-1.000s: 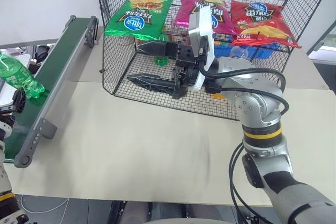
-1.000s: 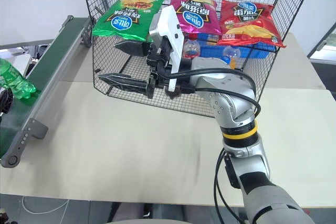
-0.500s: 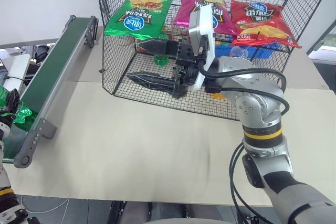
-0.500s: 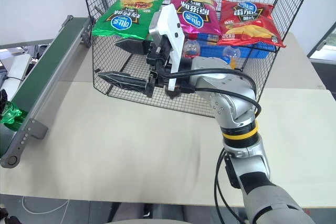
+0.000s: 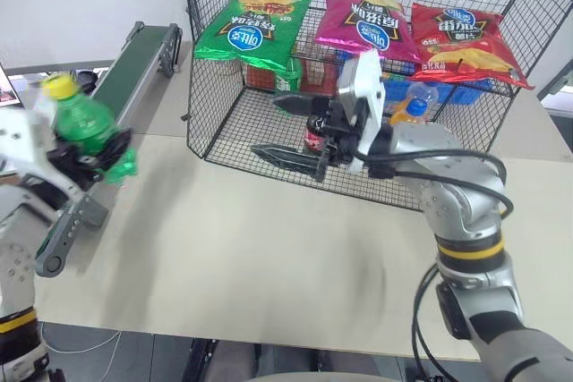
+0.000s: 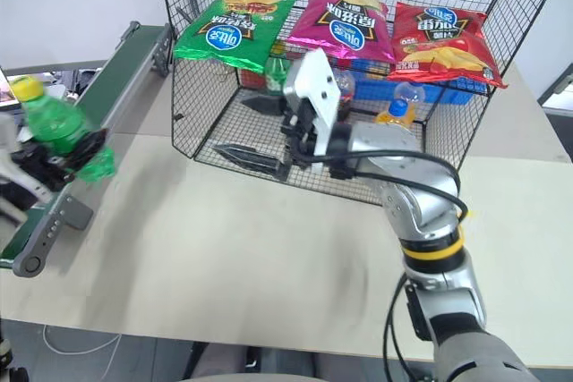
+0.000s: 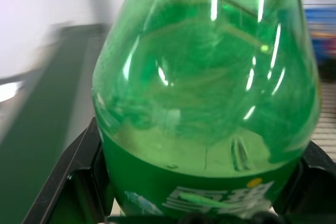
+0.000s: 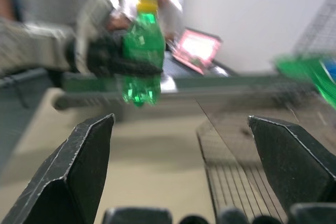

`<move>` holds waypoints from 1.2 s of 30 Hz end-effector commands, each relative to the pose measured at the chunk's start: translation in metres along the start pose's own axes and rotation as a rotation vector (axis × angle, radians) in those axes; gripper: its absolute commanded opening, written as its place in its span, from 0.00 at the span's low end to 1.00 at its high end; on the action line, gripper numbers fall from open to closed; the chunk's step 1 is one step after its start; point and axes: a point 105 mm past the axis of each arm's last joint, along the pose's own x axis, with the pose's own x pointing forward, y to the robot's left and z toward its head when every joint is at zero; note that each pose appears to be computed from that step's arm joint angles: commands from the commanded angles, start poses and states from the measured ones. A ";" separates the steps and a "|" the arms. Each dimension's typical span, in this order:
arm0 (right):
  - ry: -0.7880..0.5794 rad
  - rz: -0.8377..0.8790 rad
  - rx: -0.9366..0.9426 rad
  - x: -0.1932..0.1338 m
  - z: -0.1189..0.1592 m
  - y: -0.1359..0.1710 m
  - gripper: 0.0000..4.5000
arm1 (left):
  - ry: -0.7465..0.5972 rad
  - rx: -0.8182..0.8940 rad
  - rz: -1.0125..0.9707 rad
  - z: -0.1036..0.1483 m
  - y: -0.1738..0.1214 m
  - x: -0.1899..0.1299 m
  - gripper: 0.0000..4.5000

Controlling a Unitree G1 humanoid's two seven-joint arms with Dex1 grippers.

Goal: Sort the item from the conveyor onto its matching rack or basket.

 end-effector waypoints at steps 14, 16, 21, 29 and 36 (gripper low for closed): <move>-0.001 -0.382 -0.024 -0.008 -0.002 -0.007 1.00 | -0.153 0.033 -0.107 -0.018 -0.064 0.147 0.68; 0.009 -0.414 -0.030 -0.008 -0.004 -0.009 1.00 | -0.157 0.032 -0.079 -0.022 -0.063 0.157 0.68; 0.048 -0.422 -0.036 -0.007 -0.012 -0.007 1.00 | -0.155 -0.031 -0.072 -0.030 -0.070 0.178 0.68; 0.038 -0.432 -0.034 -0.006 -0.010 -0.009 1.00 | -0.117 -0.070 -0.045 -0.050 -0.072 0.188 0.86; 0.021 -0.412 -0.018 -0.004 -0.009 -0.010 1.00 | -0.122 -0.079 -0.075 -0.054 -0.074 0.183 0.98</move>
